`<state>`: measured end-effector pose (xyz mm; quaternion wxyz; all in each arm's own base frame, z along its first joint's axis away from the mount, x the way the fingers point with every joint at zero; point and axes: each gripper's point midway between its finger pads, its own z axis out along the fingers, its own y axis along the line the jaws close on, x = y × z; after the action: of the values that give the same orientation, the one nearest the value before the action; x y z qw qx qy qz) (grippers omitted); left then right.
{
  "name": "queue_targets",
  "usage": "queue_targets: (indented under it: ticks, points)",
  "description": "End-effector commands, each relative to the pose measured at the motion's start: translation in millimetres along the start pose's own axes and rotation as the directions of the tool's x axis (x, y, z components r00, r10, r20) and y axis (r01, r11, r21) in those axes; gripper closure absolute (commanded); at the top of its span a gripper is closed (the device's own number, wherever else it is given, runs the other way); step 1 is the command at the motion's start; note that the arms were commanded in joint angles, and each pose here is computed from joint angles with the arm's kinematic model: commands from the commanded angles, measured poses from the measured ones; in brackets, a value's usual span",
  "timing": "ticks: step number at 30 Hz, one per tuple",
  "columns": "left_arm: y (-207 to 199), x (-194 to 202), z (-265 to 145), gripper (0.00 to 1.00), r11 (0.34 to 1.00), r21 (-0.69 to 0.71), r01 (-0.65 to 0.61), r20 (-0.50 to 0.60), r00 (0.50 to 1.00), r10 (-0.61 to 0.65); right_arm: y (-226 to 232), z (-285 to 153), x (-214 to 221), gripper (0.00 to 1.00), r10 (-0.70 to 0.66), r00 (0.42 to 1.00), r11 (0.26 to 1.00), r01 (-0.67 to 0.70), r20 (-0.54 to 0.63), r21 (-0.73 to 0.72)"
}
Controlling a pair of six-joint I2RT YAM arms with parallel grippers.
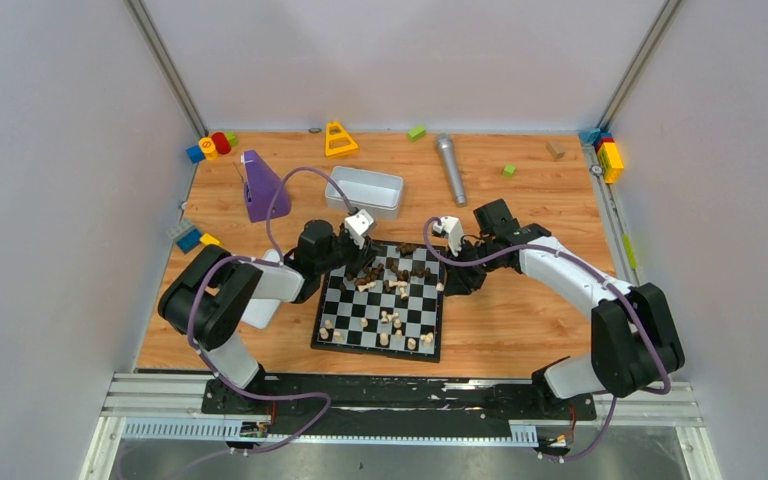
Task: Set up the chess pieces on the board
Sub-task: Place the chess piece on the chessboard.
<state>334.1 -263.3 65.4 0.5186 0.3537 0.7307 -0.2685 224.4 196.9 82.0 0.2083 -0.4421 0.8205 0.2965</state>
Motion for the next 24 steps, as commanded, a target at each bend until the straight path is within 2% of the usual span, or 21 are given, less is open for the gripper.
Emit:
queue_targets:
  ticks: [1, 5, 8, 13, 16, 19, 20, 21, 22, 23, 24]
  points:
    - [-4.1, -7.9, -4.1, 0.69, 1.000, 0.019, -0.015, 0.046, 0.999, 0.014, -2.1, 0.6, -4.8, 0.99, -0.029, 0.999, 1.000, 0.029, 0.014, -0.004]
    - [-8.3, -8.4, -6.5, 0.59, 0.999, 0.039, -0.028, 0.058, 0.998, 0.026, -1.9, 1.0, -4.9, 0.99, -0.026, 1.000, 1.000, 0.026, 0.013, -0.007]
    - [-7.8, -10.5, -8.4, 0.46, 0.999, 0.034, -0.035, 0.074, 0.997, 0.032, -1.6, 1.2, -4.5, 0.98, -0.026, 1.000, 1.000, 0.026, 0.012, -0.009]
    - [-1.4, -18.0, -14.8, 0.35, 0.999, 0.000, -0.046, 0.105, 0.993, 0.046, -1.6, 1.2, -4.5, 0.98, -0.024, 1.000, 1.000, 0.024, 0.011, -0.009]
    - [6.5, -34.4, -23.5, 0.30, 0.997, -0.028, -0.071, 0.136, 0.988, 0.074, -0.3, 0.7, -7.5, 0.98, -0.023, 1.000, 1.000, 0.023, 0.018, -0.016]
    - [11.4, -61.7, -38.6, 0.18, 0.988, -0.061, -0.141, 0.178, 0.973, 0.150, 3.2, -0.3, -10.4, 0.98, -0.022, 1.000, 0.999, 0.023, 0.019, -0.024]
    - [10.7, -58.9, -42.1, 0.17, 0.984, -0.055, -0.170, 0.152, 0.972, 0.176, 4.4, -0.1, -11.3, 0.98, -0.023, 1.000, 0.999, 0.024, 0.017, -0.026]
    - [8.3, -75.2, -50.2, 0.13, 0.976, -0.058, -0.208, 0.179, 0.960, 0.215, 6.2, 0.7, -11.8, 0.98, -0.028, 1.000, 0.999, 0.029, 0.011, -0.029]
    - [1.3, -68.1, -54.1, 0.10, 0.969, -0.016, -0.245, 0.142, 0.959, 0.245, 8.5, 1.6, -12.9, 0.98, -0.036, 0.999, 0.999, 0.037, 0.007, -0.034]
    - [-2.6, -82.2, -59.1, 0.09, 0.961, 0.000, -0.278, 0.163, 0.948, 0.274, 11.6, 2.6, -14.4, 0.98, -0.044, 0.999, 0.998, 0.044, 0.005, -0.044]
    - [-15.7, -65.1, -61.8, 0.07, 0.949, 0.103, -0.298, 0.102, 0.952, 0.288, 14.4, 2.5, -18.3, 0.98, -0.053, 0.999, 0.997, 0.054, 0.012, -0.058]
